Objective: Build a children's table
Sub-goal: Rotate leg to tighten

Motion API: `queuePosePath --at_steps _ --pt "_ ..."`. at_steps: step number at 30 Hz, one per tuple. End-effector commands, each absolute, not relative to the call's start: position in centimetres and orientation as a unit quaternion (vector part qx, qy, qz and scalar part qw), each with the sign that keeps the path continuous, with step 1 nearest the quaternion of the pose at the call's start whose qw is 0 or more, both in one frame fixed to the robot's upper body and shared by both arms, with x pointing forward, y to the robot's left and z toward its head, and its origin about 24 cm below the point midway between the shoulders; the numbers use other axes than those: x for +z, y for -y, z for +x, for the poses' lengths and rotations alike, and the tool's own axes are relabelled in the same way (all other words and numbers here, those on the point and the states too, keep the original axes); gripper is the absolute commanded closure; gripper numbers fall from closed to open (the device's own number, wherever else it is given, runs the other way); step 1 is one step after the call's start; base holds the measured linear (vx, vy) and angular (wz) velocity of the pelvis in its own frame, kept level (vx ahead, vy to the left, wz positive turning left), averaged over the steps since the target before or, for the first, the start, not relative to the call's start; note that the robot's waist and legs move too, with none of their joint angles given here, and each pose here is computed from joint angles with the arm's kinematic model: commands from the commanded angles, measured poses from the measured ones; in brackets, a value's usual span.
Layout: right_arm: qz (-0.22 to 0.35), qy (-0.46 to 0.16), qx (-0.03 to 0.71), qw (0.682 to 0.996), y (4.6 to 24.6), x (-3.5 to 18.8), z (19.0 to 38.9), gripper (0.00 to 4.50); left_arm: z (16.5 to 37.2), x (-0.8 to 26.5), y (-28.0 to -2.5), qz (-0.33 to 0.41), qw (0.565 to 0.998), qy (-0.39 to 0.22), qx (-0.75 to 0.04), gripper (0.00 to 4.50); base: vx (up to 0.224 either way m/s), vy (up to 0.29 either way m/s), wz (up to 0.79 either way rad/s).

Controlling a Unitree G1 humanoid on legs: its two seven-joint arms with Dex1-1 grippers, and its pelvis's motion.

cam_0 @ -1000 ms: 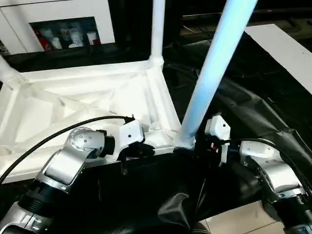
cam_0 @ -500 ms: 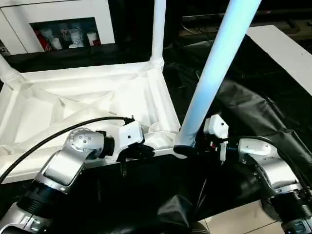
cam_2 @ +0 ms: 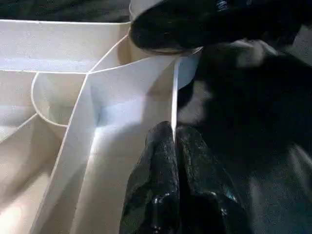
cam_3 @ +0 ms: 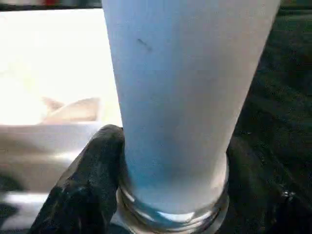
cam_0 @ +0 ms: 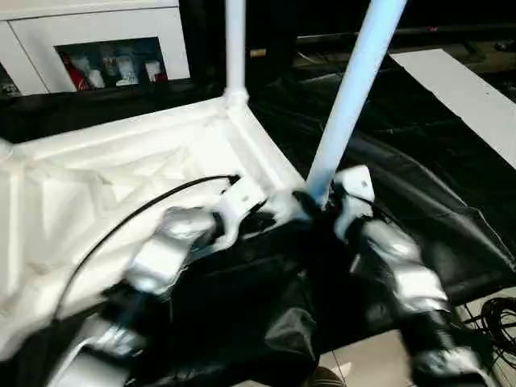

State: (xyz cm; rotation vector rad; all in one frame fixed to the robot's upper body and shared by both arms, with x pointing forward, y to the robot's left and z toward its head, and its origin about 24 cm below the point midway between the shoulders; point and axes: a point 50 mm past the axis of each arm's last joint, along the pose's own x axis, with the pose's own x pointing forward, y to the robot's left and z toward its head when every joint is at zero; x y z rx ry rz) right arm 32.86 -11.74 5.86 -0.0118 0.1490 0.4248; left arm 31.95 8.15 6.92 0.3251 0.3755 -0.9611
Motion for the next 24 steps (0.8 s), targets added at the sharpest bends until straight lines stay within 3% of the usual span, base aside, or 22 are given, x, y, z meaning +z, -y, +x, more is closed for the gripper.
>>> queuePosePath --at_steps 1,4,8,9,10,13,14,19,24 --pt "-0.007 -0.11 0.224 0.968 10.1 4.4 32.3 1.83 31.4 3.8 -8.5 0.157 0.856 -0.251 -0.423 4.5 0.0 0.0 0.0" --pt "-0.005 -0.111 0.223 0.969 9.5 4.4 32.4 1.83 31.7 3.7 -8.5 0.162 0.858 -0.255 -0.415 4.5 0.0 0.0 0.0" --pt "-0.013 -0.057 0.294 0.954 8.1 5.7 31.7 1.83 31.8 3.3 -9.0 0.175 0.856 -0.266 -0.407 4.5 0.0 0.0 0.0" --pt "-0.004 -0.047 0.305 0.951 8.2 6.1 31.5 1.28 31.8 3.3 -9.2 0.178 0.854 -0.267 -0.41 4.5 0.0 0.0 0.0" --pt "0.001 -0.044 0.31 0.95 8.3 6.3 31.5 1.28 31.7 3.4 -9.3 0.18 0.852 -0.267 -0.412 4.5 0.0 0.0 0.0" --pt "-0.011 -0.039 0.315 0.948 8.8 6.8 31.4 1.11 31.7 3.6 -9.6 0.186 0.846 -0.261 -0.425 4.5 0.0 0.0 0.0" --pt "-0.013 -0.035 0.324 0.945 9.3 7.2 31.3 0.78 31.4 3.9 -9.7 0.197 0.835 -0.246 -0.45 4.5 0.0 0.0 0.0" --pt "-0.045 -0.034 0.396 0.917 11.1 8.2 30.2 0.7 29.9 5.1 -10.4 0.215 0.792 -0.212 -0.531 4.5 0.0 0.0 0.0" --pt "-0.071 -0.041 0.438 0.895 13.3 8.5 29.2 0.7 29.5 5.9 -12.0 0.229 0.792 -0.223 -0.52 4.5 0.037 -0.01 0.0"
